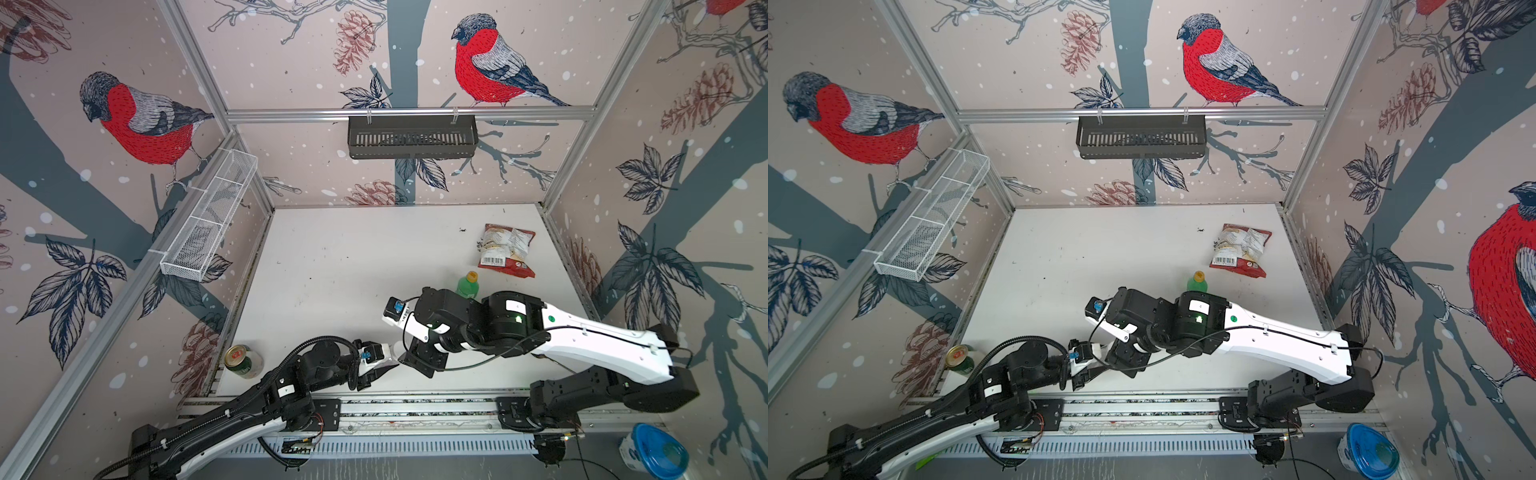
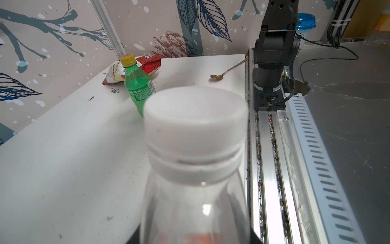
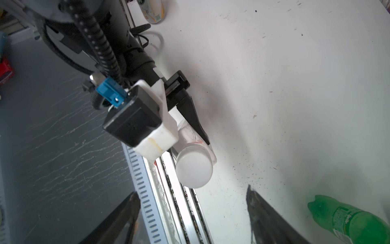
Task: Screw on the bottle caps
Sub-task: Screw the bottle cap onto the plastic bottle.
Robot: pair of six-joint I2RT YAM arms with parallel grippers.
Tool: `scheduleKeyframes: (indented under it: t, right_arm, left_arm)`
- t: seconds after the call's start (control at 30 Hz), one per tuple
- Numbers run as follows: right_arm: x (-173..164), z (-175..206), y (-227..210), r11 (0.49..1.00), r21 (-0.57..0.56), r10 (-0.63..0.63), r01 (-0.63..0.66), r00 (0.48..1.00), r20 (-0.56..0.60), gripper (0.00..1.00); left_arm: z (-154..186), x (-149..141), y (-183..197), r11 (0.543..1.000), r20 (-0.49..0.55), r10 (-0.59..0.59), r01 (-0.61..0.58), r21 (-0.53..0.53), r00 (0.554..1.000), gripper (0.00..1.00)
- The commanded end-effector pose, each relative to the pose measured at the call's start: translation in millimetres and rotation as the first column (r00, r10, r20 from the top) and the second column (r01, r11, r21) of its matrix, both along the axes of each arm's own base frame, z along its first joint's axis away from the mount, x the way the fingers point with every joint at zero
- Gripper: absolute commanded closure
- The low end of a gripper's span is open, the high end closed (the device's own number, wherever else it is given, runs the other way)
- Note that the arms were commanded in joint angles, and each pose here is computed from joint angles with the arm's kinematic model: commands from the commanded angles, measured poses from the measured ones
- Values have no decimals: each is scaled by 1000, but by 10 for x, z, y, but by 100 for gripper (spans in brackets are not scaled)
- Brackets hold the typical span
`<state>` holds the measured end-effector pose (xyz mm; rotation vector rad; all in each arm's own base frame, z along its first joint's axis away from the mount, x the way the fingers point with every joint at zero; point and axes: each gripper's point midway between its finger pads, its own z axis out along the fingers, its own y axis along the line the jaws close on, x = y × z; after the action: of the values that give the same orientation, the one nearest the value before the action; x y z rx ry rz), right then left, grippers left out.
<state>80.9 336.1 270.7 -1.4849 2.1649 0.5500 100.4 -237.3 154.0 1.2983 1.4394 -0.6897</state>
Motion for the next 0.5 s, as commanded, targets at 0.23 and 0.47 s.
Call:
scheduleKeyframes:
  t: [0.23, 0.47]
  right_arm:
    - [-64, -247, -47, 922, -91, 386, -376, 911, 146, 21]
    - [-136, -339, 85, 883, -90, 468, -460, 875, 121, 25]
  left_arm:
    - [25, -181, -72, 994, -46, -104, 103, -28, 994, 62]
    - [6, -224, -86, 992, -61, -125, 124, -27, 990, 63]
